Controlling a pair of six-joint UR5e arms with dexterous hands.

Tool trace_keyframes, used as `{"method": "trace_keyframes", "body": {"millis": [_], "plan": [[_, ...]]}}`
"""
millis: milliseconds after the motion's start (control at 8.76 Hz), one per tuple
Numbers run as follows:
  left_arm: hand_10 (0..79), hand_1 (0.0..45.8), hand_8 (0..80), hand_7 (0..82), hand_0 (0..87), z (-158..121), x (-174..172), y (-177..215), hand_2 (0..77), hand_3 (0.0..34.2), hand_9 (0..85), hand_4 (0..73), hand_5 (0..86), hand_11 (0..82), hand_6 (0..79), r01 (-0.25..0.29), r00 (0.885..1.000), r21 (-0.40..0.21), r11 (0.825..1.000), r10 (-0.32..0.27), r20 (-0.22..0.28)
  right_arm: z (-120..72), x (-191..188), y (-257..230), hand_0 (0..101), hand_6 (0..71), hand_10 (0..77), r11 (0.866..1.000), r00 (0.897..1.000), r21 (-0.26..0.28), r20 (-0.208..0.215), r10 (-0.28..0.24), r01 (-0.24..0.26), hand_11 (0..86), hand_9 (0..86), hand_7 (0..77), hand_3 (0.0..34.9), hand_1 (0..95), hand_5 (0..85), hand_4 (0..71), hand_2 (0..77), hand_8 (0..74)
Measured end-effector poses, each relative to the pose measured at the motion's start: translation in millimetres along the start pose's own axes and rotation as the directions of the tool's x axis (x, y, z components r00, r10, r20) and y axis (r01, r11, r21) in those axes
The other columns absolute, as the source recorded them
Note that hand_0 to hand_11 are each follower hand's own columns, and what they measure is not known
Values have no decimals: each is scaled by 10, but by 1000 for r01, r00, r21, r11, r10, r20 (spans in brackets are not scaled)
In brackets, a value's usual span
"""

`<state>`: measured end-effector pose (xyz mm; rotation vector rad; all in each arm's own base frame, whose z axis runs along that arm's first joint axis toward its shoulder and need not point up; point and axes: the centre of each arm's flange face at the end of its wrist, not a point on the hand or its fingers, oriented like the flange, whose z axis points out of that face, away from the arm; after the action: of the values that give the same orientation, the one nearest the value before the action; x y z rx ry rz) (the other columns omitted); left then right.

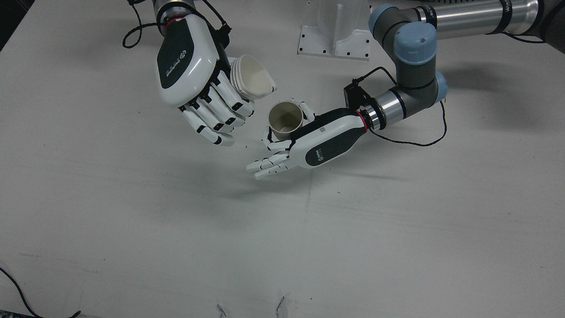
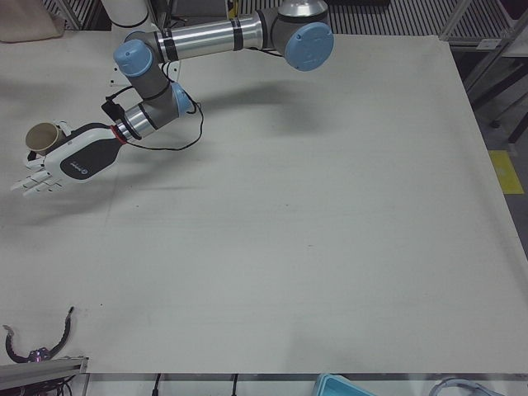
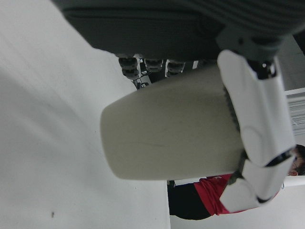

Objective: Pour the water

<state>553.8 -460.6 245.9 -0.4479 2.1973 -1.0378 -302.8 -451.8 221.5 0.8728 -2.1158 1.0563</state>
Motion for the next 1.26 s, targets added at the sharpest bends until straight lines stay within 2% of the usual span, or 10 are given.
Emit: {"method": "trace_keyframes", "body": {"millis": [228, 456, 570, 685, 913, 1027, 1141, 1255], "plan": [[44, 180, 16, 71, 439, -6, 31, -87, 316, 1, 44, 295, 540, 93, 33, -5, 1000, 7, 1000, 5, -6, -38, 74, 230, 519, 545, 284, 998, 997, -52, -70, -25, 21, 420, 682, 649, 0, 54, 622, 207, 355, 496], [44, 180, 16, 71, 443, -13, 121, -173, 316, 2, 44, 284, 551, 93, 33, -13, 1000, 14, 1000, 13, -19, -96, 74, 275, 582, 562, 300, 996, 986, -63, -152, -74, 65, 453, 682, 644, 0, 44, 622, 207, 360, 496], [44, 180, 16, 71, 439, -15, 136, -194, 316, 2, 44, 278, 551, 93, 33, -14, 1000, 15, 1000, 15, -21, -128, 94, 264, 585, 562, 300, 994, 978, -65, -186, -95, 85, 431, 682, 644, 0, 44, 622, 207, 360, 496], [44, 175, 16, 71, 439, -15, 145, -204, 316, 2, 44, 278, 551, 93, 33, -15, 1000, 16, 1000, 15, -22, -149, 119, 256, 585, 562, 300, 993, 972, -66, -209, -109, 98, 431, 682, 644, 0, 44, 622, 207, 360, 496], [49, 175, 16, 71, 437, -20, 266, -245, 316, 2, 44, 278, 551, 93, 27, -17, 999, 20, 1000, 18, -36, -166, 140, 232, 582, 567, 289, 993, 968, -62, -224, -115, 104, 431, 682, 644, 0, 44, 616, 229, 360, 496], [49, 175, 16, 71, 437, -53, 474, -352, 316, 2, 44, 278, 551, 93, 27, -18, 998, 35, 999, 20, -60, -152, 130, 150, 582, 567, 289, 995, 969, -40, -224, -102, 95, 431, 682, 644, 0, 44, 616, 229, 360, 496], [44, 175, 16, 65, 437, -178, 757, -596, 316, 2, 33, 278, 551, 87, 27, -13, 996, 70, 997, 19, -89, -138, 140, -45, 551, 567, 289, 998, 973, 15, -222, -53, 58, 415, 676, 644, 0, 44, 616, 229, 360, 491], [44, 175, 16, 65, 437, -410, 1085, -943, 316, 2, 33, 278, 551, 87, 27, -3, 992, 123, 992, 19, -125, -152, 221, -298, 551, 567, 289, 994, 976, 107, -216, 38, -15, 415, 676, 644, 0, 44, 616, 229, 360, 491]]}}
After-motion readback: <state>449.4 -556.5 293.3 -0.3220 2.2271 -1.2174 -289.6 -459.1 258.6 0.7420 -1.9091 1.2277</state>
